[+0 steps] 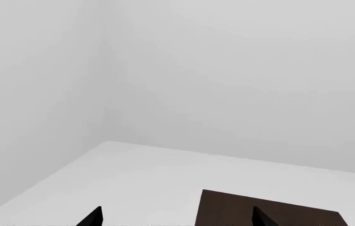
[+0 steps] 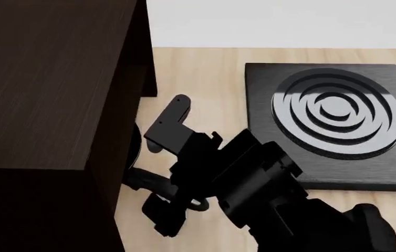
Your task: Put the frying pan under the cabinet shelf.
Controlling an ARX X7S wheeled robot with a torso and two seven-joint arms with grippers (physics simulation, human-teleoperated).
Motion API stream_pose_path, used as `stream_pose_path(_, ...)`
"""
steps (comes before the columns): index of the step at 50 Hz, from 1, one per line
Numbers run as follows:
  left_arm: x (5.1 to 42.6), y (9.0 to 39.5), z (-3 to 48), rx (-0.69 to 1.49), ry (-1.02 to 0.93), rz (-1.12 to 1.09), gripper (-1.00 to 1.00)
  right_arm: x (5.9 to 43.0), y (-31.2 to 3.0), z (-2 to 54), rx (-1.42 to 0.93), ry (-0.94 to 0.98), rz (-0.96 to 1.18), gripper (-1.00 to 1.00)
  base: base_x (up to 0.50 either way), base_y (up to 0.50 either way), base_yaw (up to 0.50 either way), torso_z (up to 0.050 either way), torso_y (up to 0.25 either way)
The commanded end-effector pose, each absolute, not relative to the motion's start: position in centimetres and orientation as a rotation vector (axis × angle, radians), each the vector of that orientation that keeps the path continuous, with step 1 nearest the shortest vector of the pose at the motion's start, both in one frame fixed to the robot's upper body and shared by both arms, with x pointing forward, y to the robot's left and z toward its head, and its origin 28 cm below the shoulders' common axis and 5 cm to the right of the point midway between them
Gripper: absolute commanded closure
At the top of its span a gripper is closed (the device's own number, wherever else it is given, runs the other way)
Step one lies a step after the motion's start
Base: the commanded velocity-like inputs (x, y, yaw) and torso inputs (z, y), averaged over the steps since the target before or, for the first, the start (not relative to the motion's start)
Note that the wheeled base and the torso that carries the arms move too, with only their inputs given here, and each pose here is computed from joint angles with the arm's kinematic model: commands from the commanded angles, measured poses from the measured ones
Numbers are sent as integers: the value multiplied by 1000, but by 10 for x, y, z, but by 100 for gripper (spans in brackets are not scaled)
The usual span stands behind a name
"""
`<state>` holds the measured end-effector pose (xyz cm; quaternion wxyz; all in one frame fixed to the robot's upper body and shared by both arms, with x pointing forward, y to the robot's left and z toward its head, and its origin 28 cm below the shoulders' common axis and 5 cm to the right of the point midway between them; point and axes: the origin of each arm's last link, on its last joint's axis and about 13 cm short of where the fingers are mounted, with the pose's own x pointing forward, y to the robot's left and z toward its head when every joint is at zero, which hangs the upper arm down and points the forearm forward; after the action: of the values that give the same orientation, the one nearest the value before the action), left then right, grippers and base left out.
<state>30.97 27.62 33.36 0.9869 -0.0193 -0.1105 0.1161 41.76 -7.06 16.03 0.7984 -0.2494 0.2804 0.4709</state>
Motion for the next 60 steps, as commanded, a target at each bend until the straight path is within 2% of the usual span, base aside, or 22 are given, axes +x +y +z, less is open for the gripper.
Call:
stream_pose_path(1, 311, 278, 330, -36, -216, 238, -100, 417, -56, 165, -484, 560, 1037, -100, 0, 0, 0, 0, 0)
stream_pose_path(24, 311, 276, 328, -54, -213, 219, -100, 427, -83, 212, -544, 525, 775, -100, 0, 0, 0, 0, 0)
stream_pose_path(48, 303, 276, 331, -72, -221, 200, -100, 325, -134, 291, -513, 380, 467, -100, 0, 0, 0, 0, 0)
stream_pose_path(51, 302, 276, 331, -73, -222, 197, -100, 318, -136, 295, -515, 377, 456, -100, 0, 0, 0, 0, 0)
stream_pose_path(60, 295, 276, 329, -85, -221, 172, -100, 267, -142, 326, -523, 280, 338, -100, 0, 0, 0, 0, 0)
